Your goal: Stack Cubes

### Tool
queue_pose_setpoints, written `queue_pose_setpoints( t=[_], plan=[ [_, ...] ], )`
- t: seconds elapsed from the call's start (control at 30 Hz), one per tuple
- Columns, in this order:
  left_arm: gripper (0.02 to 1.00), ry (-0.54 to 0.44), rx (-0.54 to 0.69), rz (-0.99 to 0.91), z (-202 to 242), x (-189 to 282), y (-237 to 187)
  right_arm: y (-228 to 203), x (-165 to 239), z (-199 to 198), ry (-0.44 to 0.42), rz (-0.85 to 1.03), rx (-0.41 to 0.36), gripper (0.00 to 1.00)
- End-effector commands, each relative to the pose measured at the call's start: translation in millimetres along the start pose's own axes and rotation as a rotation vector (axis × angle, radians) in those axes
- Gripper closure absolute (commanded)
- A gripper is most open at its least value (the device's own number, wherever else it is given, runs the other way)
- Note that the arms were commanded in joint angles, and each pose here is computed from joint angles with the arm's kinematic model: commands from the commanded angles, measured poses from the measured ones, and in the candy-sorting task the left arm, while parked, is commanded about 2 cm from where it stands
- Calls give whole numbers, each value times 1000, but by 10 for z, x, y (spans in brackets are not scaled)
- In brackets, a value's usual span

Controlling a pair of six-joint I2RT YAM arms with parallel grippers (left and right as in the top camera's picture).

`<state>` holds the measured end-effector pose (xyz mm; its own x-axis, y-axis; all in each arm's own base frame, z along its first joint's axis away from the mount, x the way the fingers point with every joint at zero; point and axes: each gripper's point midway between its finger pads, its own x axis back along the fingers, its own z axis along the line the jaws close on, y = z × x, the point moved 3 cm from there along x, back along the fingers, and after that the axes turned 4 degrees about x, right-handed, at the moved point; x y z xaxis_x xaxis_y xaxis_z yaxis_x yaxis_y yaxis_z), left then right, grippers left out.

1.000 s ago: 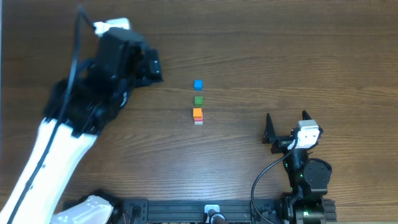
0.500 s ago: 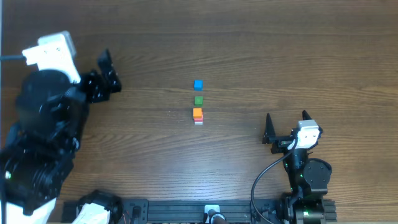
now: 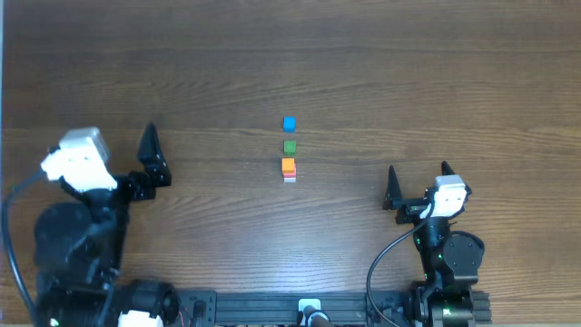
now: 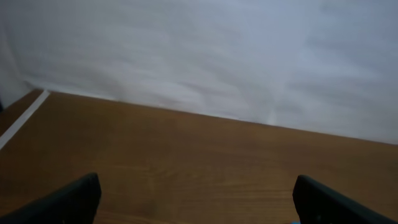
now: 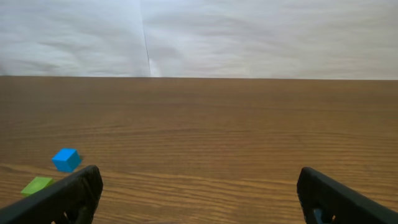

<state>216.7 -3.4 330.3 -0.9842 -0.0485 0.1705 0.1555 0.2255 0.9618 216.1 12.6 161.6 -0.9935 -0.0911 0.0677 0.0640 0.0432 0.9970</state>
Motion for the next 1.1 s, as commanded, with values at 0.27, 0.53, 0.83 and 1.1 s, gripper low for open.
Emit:
queue_pose_setpoints(
  t=[0.27, 0.53, 0.83, 1.1],
  plan=[
    [20, -79, -2, -99, 132, 54, -585, -12, 1, 25, 14, -1, -2, 9],
    [20, -105, 4, -179, 190, -79, -927, -12, 1, 25, 14, -1, -2, 9],
    [23, -151, 5, -283, 205, -118, -1070, -12, 1, 25, 14, -1, -2, 7],
    [20, -179, -3, -278, 192, -143, -1129, -12, 1, 25, 14, -1, -1, 7]
  ],
)
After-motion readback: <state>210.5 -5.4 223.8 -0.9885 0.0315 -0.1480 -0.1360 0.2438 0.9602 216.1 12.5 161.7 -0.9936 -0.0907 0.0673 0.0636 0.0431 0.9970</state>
